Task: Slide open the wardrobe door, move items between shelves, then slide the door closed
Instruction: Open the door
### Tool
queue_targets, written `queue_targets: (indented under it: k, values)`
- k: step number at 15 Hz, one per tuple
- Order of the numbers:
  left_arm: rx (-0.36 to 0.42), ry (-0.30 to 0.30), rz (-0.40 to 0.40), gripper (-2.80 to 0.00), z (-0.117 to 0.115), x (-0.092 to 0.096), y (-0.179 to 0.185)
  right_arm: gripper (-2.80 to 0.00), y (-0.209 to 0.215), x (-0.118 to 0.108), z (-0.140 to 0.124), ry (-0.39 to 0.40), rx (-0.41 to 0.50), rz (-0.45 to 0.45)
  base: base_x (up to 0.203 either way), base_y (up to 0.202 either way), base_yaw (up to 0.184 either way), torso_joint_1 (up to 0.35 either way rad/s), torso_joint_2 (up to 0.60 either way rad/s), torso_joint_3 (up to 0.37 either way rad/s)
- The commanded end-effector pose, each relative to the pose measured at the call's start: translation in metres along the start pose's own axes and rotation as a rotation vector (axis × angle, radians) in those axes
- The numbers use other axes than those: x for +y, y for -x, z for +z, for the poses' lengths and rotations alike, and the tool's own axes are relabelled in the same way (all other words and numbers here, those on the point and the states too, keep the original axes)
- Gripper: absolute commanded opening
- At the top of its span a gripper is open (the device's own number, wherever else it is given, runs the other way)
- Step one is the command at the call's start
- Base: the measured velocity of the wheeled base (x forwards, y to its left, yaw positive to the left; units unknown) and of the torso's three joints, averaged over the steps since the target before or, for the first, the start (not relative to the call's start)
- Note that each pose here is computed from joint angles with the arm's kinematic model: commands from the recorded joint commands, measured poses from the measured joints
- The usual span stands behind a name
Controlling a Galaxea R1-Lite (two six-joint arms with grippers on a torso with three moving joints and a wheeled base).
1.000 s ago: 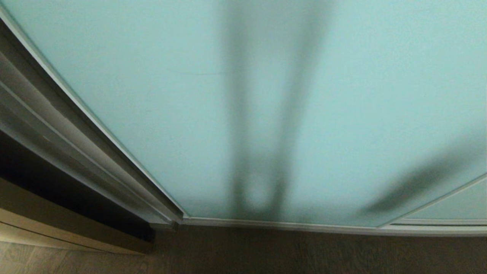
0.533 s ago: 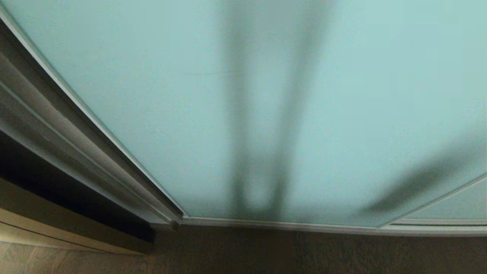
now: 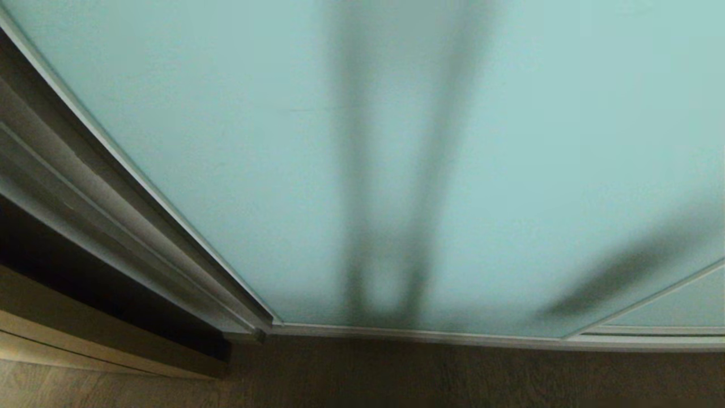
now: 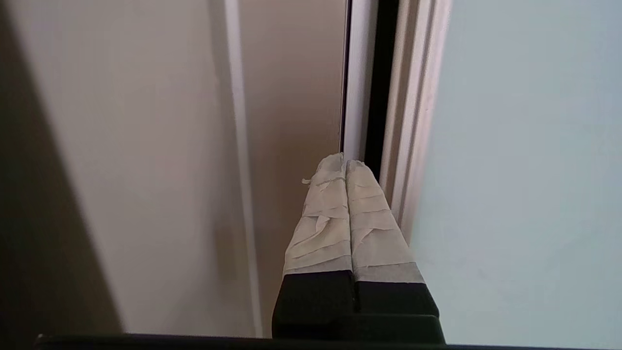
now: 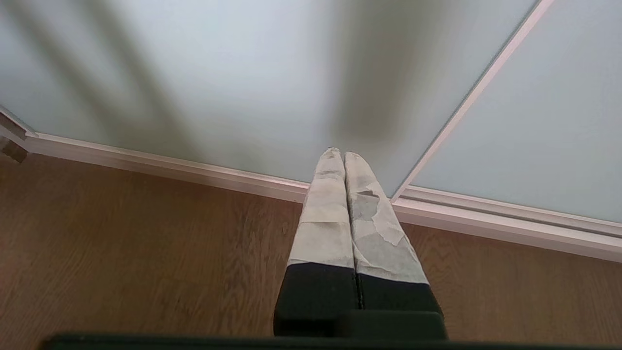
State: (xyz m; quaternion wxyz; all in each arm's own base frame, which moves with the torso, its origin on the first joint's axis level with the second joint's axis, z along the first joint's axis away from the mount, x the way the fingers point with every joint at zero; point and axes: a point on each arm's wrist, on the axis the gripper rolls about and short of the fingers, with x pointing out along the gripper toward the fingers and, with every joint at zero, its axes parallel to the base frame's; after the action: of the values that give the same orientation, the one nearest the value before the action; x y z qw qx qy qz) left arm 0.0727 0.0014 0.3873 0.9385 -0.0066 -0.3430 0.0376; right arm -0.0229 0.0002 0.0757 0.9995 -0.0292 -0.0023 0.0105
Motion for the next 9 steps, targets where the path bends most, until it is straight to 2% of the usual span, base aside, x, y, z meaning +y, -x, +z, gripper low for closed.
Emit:
queue_targets:
  k: [1, 9]
  values:
    - [0.032, 0.010, -0.003, -2.80, -0.011, -0.001, -0.012, -2.80, 0.000, 0.000, 0.000, 0.000, -0.002, 0.000, 0.000, 0.000, 0.000, 0.000, 0.00, 0.000]
    - [0.039, 0.028, -0.052, -2.80, -0.015, -0.005, -0.029, -2.80, 0.000, 0.000, 0.000, 0.001, -0.002, 0.000, 0.000, 0.000, 0.000, 0.000, 0.00, 0.000]
